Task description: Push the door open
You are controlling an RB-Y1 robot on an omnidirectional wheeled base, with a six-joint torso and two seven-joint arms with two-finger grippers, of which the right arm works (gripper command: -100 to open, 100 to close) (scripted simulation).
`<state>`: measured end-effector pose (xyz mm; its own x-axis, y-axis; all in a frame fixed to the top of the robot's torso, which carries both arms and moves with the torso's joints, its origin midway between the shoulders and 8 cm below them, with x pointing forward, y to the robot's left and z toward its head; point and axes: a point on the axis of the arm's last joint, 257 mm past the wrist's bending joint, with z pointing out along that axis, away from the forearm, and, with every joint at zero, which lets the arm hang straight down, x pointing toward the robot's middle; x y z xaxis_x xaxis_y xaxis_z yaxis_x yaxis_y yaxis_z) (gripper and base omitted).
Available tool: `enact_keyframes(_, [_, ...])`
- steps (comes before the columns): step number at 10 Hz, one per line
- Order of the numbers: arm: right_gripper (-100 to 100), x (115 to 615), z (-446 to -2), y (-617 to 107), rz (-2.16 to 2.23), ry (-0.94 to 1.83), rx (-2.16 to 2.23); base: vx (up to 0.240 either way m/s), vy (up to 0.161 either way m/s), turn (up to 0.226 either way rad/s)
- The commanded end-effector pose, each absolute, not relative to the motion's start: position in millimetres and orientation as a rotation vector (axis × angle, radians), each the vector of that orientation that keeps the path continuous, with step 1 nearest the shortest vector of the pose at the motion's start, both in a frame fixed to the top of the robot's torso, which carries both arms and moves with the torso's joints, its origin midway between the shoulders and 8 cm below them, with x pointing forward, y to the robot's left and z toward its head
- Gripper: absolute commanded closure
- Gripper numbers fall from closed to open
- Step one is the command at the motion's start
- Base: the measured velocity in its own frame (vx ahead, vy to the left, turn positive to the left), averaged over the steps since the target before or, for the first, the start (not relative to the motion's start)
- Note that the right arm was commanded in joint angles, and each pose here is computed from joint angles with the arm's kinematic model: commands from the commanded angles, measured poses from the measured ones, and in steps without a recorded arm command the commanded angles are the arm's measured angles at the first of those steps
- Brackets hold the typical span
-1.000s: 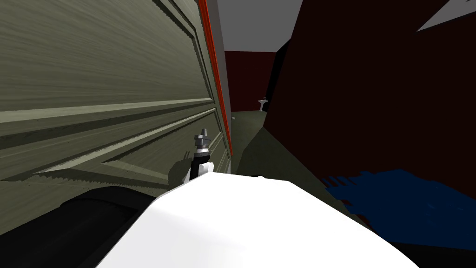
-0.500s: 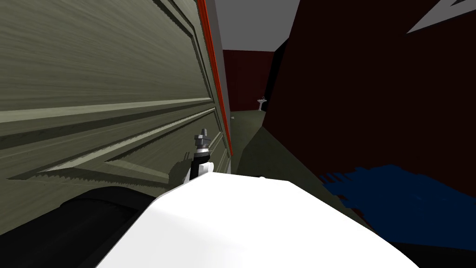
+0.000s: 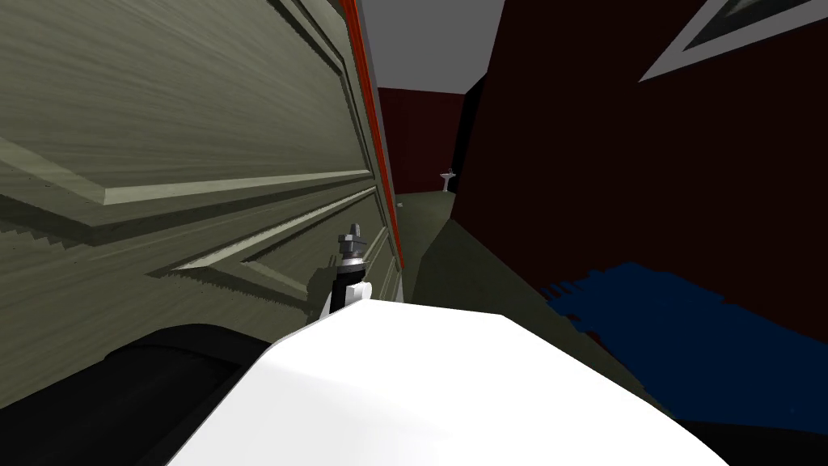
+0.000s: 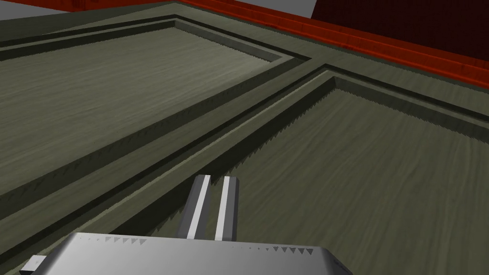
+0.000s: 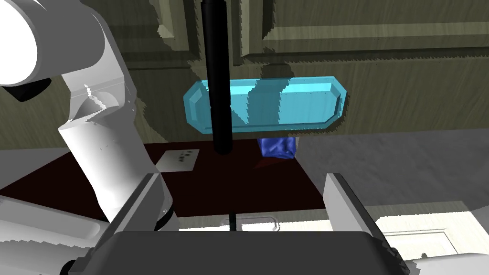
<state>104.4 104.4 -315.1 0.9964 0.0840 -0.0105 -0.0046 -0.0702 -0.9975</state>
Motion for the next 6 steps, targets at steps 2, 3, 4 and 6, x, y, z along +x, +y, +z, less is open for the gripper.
enact_keyframes(2, [-100, 119, -298, 120, 0.027, -0.023, -1.587, -0.104, 0.047, -0.047])
enact_keyframes(3, [-100, 122, -295, 123, 0.020, -0.018, -1.578, -0.047, 0.013, -0.025])
enact_keyframes(4, [-100, 119, -298, 119, 0.027, -0.022, -1.587, -0.017, 0.007, -0.002])
enact_keyframes(6, [-100, 111, -310, 109, 0.045, -0.033, -1.625, 0.001, 0.144, 0.007])
